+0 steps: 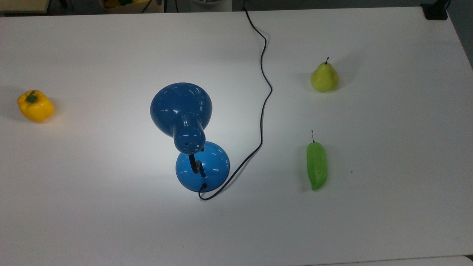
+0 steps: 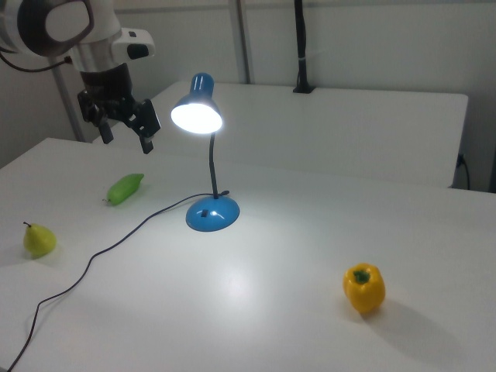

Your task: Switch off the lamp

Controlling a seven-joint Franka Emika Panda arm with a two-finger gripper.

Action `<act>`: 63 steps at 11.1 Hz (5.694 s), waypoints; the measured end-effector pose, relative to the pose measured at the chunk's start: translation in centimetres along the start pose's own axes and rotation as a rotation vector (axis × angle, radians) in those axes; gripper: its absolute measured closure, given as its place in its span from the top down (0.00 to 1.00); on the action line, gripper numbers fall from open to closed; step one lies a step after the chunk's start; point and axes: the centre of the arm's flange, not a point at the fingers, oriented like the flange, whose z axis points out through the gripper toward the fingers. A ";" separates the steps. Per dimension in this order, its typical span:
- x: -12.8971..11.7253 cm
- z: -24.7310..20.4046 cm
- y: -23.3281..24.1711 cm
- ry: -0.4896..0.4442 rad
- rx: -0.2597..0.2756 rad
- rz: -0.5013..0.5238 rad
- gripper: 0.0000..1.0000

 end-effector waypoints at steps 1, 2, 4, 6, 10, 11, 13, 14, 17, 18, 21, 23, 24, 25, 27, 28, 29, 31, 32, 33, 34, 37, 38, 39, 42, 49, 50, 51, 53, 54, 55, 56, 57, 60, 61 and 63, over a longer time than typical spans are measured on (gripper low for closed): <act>0.0 0.0 0.0 0.000 0.000 0.000 1.00; 0.0 0.0 0.0 0.000 0.000 0.000 0.99; 0.0 0.0 0.0 0.000 0.000 0.000 0.89; 0.0 0.0 0.1 0.000 0.000 0.001 0.67; 0.0 0.0 0.1 0.000 0.000 0.001 0.03; 0.0 0.0 0.1 -0.001 0.000 0.001 0.01; 0.2 0.2 0.1 0.001 0.007 -0.016 0.01; 0.4 0.2 0.0 0.012 0.018 -0.022 0.01; 0.5 0.4 0.0 0.016 0.025 -0.026 0.01; 0.5 0.6 0.0 0.013 0.026 -0.026 0.01; 0.2 3.2 0.2 -0.042 0.020 -0.029 0.01; -0.2 5.9 0.4 -0.091 -0.006 -0.044 0.01; -0.2 7.2 0.3 -0.093 -0.010 -0.048 0.01; -0.3 8.8 0.2 -0.094 -0.012 -0.051 0.01; -0.3 12.6 0.3 -0.086 -0.014 -0.051 0.01; -0.1 14.1 0.4 -0.084 -0.015 -0.050 0.01; 0.4 15.8 0.5 -0.070 -0.016 -0.050 0.01; 1.8 18.8 0.3 -0.023 -0.020 -0.057 0.01; 2.6 20.2 0.0 0.010 -0.023 -0.063 0.01; 3.1 21.5 -0.2 0.040 -0.025 -0.068 0.01; 3.7 22.6 -0.4 0.074 -0.027 -0.072 0.01; 5.6 25.3 -0.6 0.198 -0.036 -0.079 0.01; 6.1 26.3 -0.7 0.240 -0.039 -0.081 0.01; 6.6 27.2 -0.7 0.281 -0.042 -0.083 0.01; 7.7 28.7 -0.9 0.414 -0.051 -0.088 0.01; 8.4 31.6 -1.0 0.518 -0.068 -0.112 0.01; 8.4 31.6 -1.0 0.519 -0.069 -0.114 0.01; 8.4 31.7 -1.1 0.518 -0.071 -0.118 0.01; 8.4 32.3 -1.1 0.509 -0.076 -0.131 0.01; 8.4 32.5 -1.1 0.508 -0.079 -0.139 0.01; 8.4 32.5 -1.1 0.508 -0.080 -0.142 0.01; 8.4 32.5 -1.1 0.508 -0.080 -0.142 0.01; 8.4 32.5 -1.1 0.508 -0.080 -0.142 0.01; 8.4 32.5 -1.1 0.508 -0.080 -0.142 0.01; 8.4 32.5 -1.1 0.508 -0.081 -0.141 0.01; 8.4 32.4 -1.1 0.506 -0.081 -0.140 0.01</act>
